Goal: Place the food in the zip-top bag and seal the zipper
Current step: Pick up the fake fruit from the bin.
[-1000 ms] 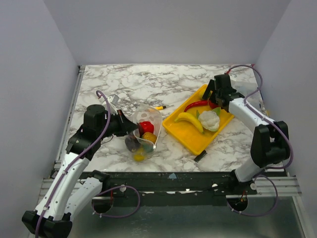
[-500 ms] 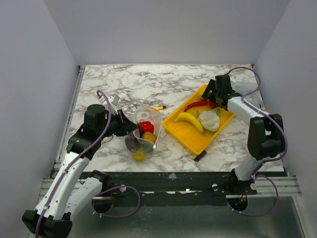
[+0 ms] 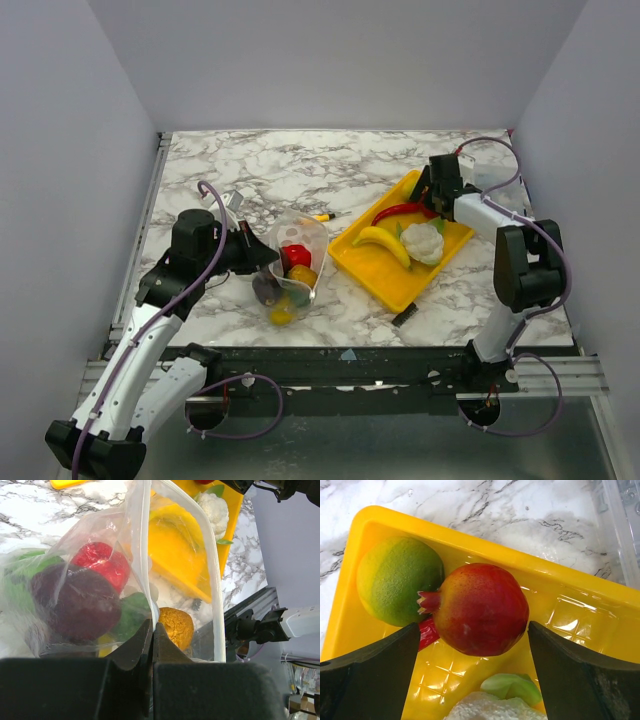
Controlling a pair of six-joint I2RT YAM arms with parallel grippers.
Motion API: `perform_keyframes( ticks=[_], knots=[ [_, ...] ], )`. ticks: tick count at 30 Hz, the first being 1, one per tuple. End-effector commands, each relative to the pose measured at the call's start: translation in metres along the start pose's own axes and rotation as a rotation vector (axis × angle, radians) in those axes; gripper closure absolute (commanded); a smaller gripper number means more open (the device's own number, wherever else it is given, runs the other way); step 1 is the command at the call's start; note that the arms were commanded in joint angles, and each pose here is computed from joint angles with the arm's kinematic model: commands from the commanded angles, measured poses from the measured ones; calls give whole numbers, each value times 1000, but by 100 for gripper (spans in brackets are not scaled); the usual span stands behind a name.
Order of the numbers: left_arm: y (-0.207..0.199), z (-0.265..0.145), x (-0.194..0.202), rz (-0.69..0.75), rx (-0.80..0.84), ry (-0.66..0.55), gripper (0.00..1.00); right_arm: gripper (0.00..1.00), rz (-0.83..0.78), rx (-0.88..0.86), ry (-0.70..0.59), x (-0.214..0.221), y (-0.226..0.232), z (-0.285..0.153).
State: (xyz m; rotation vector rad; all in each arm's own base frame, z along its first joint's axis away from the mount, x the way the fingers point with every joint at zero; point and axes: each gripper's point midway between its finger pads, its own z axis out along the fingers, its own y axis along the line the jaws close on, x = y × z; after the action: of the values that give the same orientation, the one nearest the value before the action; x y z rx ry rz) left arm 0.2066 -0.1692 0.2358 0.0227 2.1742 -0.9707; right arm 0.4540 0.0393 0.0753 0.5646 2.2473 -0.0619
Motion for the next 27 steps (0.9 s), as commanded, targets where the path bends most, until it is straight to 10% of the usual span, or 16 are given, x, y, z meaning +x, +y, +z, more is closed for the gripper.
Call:
perform_keyframes(
  ticks=[1, 11, 27],
  knots=[
    [-4, -2, -6, 15, 5, -8, 100, 10, -22, 51, -49, -13, -8, 10],
    [-6, -2, -7, 6, 9, -4, 100, 29, -76, 61, -88, -20, -13, 10],
    [-6, 0, -9, -4, 11, -5, 100, 87, -75, -68, -149, -37, -5, -41]
  ],
)
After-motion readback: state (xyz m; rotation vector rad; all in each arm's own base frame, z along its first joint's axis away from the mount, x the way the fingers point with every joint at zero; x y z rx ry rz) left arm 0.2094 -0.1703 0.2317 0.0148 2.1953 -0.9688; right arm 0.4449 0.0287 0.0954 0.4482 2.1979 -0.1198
